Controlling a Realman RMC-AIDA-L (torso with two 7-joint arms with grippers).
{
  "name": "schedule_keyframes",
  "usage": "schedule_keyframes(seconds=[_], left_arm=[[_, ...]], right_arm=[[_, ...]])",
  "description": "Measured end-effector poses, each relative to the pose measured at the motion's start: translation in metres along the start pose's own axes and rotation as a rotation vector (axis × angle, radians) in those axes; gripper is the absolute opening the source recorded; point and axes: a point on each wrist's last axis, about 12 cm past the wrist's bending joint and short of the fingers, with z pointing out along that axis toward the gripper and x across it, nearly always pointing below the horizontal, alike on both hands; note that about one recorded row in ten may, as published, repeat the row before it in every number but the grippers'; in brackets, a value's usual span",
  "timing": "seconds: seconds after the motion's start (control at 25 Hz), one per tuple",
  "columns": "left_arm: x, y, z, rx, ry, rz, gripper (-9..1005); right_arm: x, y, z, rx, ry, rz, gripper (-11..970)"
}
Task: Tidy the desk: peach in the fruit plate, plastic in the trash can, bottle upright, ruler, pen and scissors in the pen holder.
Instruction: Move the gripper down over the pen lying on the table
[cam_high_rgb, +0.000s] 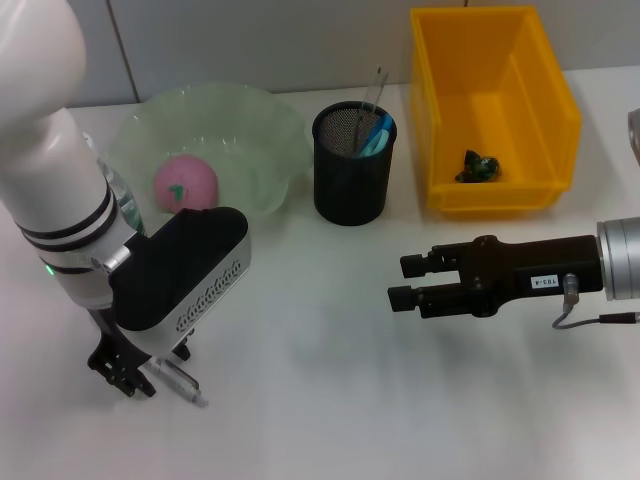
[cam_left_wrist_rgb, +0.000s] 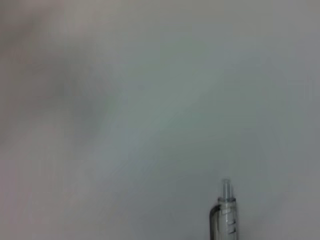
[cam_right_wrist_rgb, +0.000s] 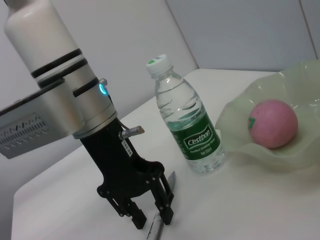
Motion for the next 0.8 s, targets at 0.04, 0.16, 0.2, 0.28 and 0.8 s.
schedule_keyframes(seconds=[0.04, 0.16, 0.2, 0.28, 0.8], left_arm=[[0.0, 0.0001, 0.0004, -0.001, 0.001, -0.004, 493], [0.0, 0.0003, 0.0005, -0.003, -0.002, -0.008, 494], [0.0, 0.0003, 0.0005, -0.003, -0.002, -0.008, 494], [0.0004, -0.0001, 0.0011, -0.004, -0.003, -0.012, 495], [0.0012, -0.0009, 0.0035, -0.005, -0.004, -0.027, 371]], right_arm=[[-0.0001, 0.0, 0.0001, 0.0, 0.0, 0.0, 656], [-0.0008, -0.0003, -0.0001, 0.0, 0.001, -0.003, 656], [-0.0009, -0.0004, -0.0002, 0.0, 0.001, -0.004, 656], [-0.0011, -0.0004, -0.0003, 0.0, 0.002, -0.006, 656], [-0.0011, -0.0004, -0.0005, 0.001, 0.002, -0.009, 655]])
